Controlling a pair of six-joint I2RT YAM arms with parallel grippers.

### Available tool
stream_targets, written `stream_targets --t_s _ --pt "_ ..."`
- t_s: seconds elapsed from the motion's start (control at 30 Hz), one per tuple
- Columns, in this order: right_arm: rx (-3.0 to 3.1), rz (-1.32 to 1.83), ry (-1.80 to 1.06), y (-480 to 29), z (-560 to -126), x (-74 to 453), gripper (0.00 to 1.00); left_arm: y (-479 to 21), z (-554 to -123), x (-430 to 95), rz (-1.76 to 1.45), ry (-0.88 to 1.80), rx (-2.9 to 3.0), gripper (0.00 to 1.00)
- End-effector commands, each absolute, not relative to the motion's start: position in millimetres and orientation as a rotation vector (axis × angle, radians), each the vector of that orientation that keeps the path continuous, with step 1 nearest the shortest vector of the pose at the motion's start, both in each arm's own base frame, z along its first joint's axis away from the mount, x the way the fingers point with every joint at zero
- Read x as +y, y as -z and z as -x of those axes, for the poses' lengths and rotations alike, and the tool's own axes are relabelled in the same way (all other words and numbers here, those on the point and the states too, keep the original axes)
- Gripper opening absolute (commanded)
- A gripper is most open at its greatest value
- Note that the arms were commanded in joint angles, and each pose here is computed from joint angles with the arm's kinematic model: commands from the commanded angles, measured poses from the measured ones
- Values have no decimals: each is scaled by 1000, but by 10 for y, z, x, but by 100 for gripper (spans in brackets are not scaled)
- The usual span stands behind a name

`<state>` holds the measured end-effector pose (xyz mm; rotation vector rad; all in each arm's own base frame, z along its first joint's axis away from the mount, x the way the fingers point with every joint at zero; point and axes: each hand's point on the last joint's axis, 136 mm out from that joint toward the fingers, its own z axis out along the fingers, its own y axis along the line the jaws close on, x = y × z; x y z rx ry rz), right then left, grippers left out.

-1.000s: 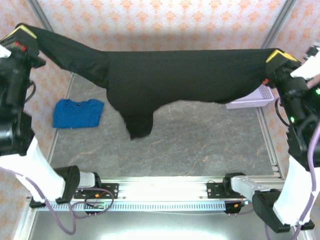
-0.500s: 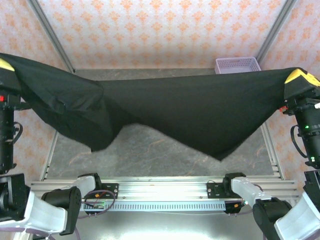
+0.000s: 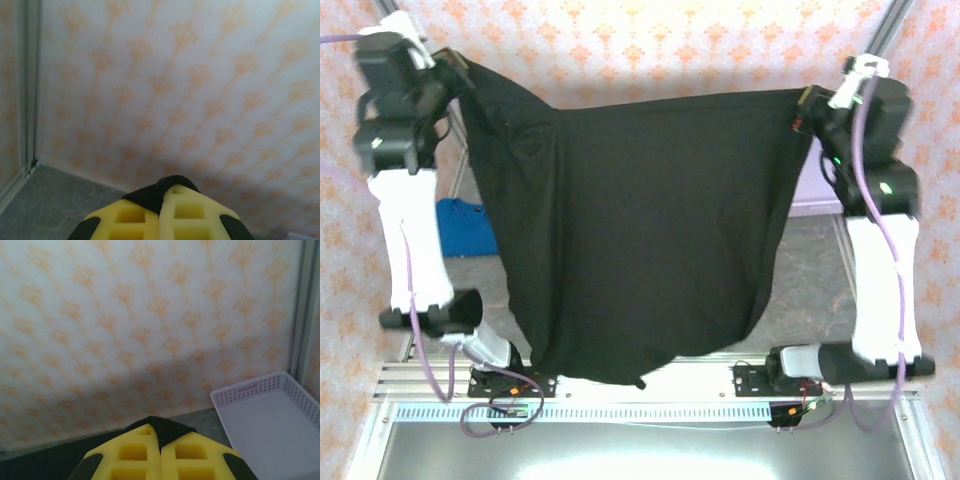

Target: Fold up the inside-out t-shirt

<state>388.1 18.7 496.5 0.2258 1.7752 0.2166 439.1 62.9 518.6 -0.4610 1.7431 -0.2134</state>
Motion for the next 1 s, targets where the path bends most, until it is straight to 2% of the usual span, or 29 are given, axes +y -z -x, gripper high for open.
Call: stream_targets --t_s 0.0,0.1,0.2,0.27,0.33,0.4,0.53,0.7,0.83,0.97 --pt "1752 -258 -200 -4741 -4521 174 0 -4841 -5042 636 446 145 1790 0" --pt "1816 -266 -217 -4283 -5200 257 0 -4348 -5682 639 460 146 1858 0" --pt "1892 -267 -214 -3978 -5690 317 14 -4088 -6046 679 489 168 1836 1" --pt "1973 -257 -198 -3788 -5843 344 27 -3967 -6145 661 501 193 1844 17" --pt "2032 -228 -194 -3695 -5848 402 38 -3910 -6137 621 503 202 1866 42" --pt "2070 -196 -183 -3636 -5777 477 43 -3856 -6067 607 512 203 1901 52" --pt "2208 -169 -71 -3313 -5386 551 48 -3685 -5746 560 590 211 2016 63" --pt "2382 -182 19 -2572 -4414 602 49 -3433 -5122 -39 574 377 2065 66" --pt "2532 -254 106 -1915 -3564 477 57 -2828 -4426 -611 566 493 2117 66" --pt "2623 -329 204 -1308 -2917 524 60 -1981 -3663 -1037 486 500 2319 67"
